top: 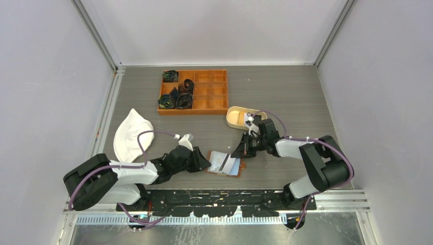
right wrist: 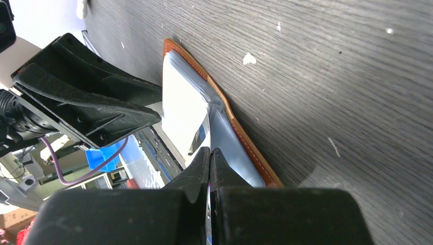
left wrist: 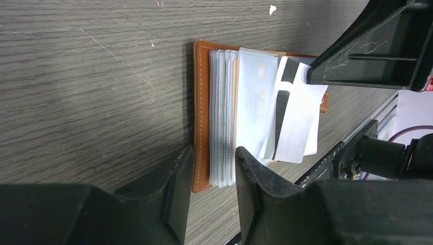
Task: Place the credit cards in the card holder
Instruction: Insert the credit card into the card holder.
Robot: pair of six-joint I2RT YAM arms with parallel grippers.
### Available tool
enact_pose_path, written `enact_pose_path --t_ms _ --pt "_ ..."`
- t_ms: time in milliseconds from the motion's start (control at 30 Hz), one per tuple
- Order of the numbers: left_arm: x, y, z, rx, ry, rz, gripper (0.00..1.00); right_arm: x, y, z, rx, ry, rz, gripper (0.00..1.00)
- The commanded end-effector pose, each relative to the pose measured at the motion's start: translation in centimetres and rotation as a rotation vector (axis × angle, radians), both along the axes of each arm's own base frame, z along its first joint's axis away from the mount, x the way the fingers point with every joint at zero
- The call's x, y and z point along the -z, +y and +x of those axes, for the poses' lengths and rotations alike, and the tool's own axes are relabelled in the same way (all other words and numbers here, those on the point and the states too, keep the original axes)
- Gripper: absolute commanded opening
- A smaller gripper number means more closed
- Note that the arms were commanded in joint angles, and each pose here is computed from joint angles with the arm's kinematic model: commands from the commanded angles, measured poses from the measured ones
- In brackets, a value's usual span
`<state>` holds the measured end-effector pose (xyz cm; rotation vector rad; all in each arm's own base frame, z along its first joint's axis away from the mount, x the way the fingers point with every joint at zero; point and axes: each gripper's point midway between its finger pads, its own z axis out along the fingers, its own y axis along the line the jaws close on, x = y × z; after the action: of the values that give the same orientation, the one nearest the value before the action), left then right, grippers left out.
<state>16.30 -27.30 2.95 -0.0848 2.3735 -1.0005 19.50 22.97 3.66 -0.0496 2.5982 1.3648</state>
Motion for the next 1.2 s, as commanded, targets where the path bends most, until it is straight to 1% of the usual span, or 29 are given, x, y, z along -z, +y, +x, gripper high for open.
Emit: enact_pose_path --t_ms 0,567,1167 --pt "1.4 0.6 -0.5 0.010 0.028 0.045 0.37 -0.3 0.1 0.2 0.013 -0.020 0.003 0.01" --pt "1.3 0.5 -0.5 0.014 0.029 0.041 0.37 1.3 -0.5 0.1 0.034 0.055 -0.066 0.01" --pt "1.6 -0.3 -0.6 0.035 0.041 0.028 0.36 0.6 0.3 0.9 0.029 0.039 -0.022 0.01"
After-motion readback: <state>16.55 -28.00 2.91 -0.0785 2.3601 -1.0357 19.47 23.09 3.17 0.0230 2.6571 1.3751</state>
